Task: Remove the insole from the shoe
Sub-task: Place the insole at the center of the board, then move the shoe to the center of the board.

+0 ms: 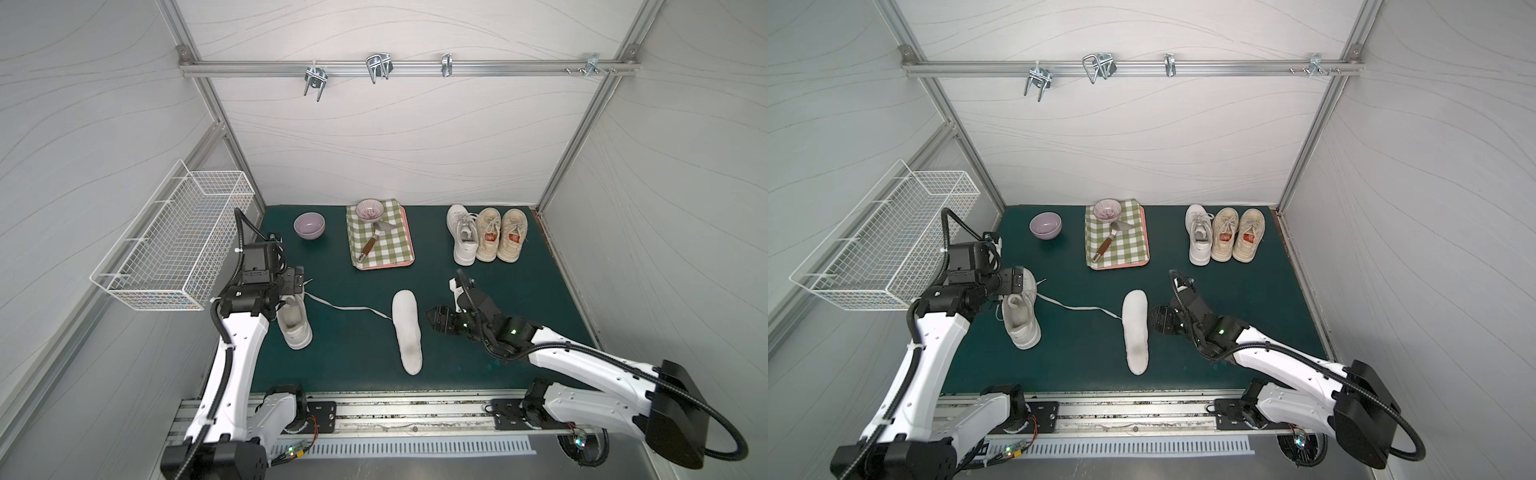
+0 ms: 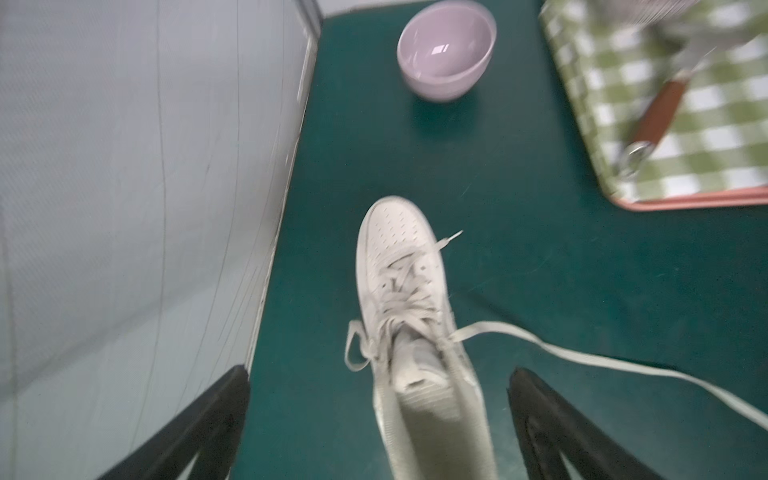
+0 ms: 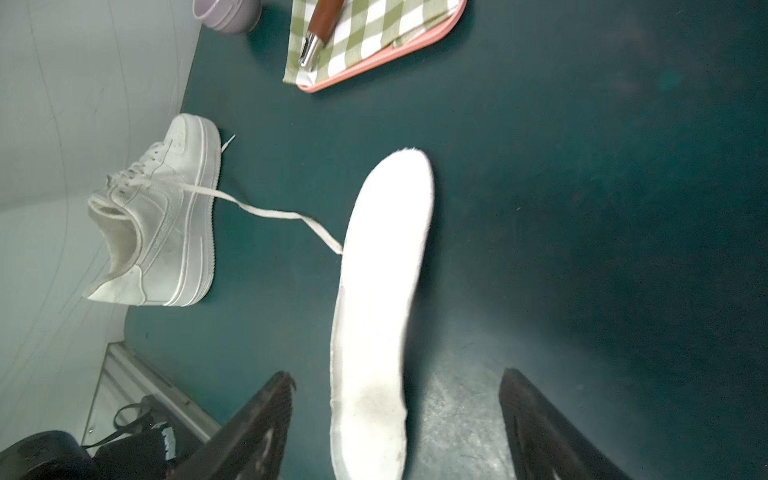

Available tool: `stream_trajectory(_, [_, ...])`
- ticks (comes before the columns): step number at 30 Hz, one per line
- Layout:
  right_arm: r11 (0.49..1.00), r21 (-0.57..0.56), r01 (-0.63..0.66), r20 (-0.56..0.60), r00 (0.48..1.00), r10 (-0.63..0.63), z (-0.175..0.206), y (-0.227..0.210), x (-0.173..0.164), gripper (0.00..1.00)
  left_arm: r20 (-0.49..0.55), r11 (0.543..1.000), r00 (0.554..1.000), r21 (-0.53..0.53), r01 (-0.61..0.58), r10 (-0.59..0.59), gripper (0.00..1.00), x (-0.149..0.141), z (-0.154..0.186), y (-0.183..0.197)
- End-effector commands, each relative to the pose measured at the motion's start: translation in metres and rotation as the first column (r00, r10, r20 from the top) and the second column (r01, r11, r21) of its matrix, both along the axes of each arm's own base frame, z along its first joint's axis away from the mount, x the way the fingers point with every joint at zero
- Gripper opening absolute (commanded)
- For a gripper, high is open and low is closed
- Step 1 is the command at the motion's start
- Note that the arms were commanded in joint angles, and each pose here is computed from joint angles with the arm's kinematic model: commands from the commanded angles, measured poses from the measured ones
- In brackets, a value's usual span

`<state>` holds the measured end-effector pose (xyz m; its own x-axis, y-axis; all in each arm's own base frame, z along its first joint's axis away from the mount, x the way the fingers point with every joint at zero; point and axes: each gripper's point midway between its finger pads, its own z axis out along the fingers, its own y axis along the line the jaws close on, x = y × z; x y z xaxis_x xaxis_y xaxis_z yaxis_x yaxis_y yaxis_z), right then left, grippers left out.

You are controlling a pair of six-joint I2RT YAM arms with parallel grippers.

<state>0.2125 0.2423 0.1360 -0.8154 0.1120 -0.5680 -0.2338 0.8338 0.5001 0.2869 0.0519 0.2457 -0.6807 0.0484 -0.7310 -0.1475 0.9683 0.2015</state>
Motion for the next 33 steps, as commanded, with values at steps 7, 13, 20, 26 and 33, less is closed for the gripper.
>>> stream_trajectory(7, [0.983, -0.162, 0.086, 0.029, 0.996, -0.082, 0.052, -0.048, 0.068, 0.78, 0.431, 0.781, 0.893, -0.599, 0.176, 0.129, 0.99, -0.006, 0.074, -0.066])
stream_trajectory(13, [0.973, -0.202, 0.113, 0.047, 0.993, -0.105, 0.082, -0.050, 0.138, 0.67, 0.383, 0.540, 0.892, -0.816, 0.206, 0.239, 0.99, 0.002, 0.056, -0.086])
stream_trajectory(20, [0.935, -0.312, 0.171, 0.019, 0.985, -0.174, 0.063, -0.060, 0.215, 0.53, 0.291, 0.692, 0.952, -0.707, 0.145, 0.098, 0.99, 0.013, 0.026, -0.118])
stream_trajectory(26, [0.910, -0.375, 0.178, -0.008, 0.981, -0.195, 0.037, -0.063, 0.262, 0.47, 0.205, 0.737, 0.978, -0.658, 0.153, -0.020, 0.99, 0.014, -0.018, -0.161])
stream_trajectory(33, [0.865, -0.457, 0.207, -0.025, 0.969, -0.245, 0.008, -0.077, 0.290, 0.44, 0.162, 0.779, 0.975, -0.587, 0.221, -0.154, 0.99, 0.007, -0.063, -0.198])
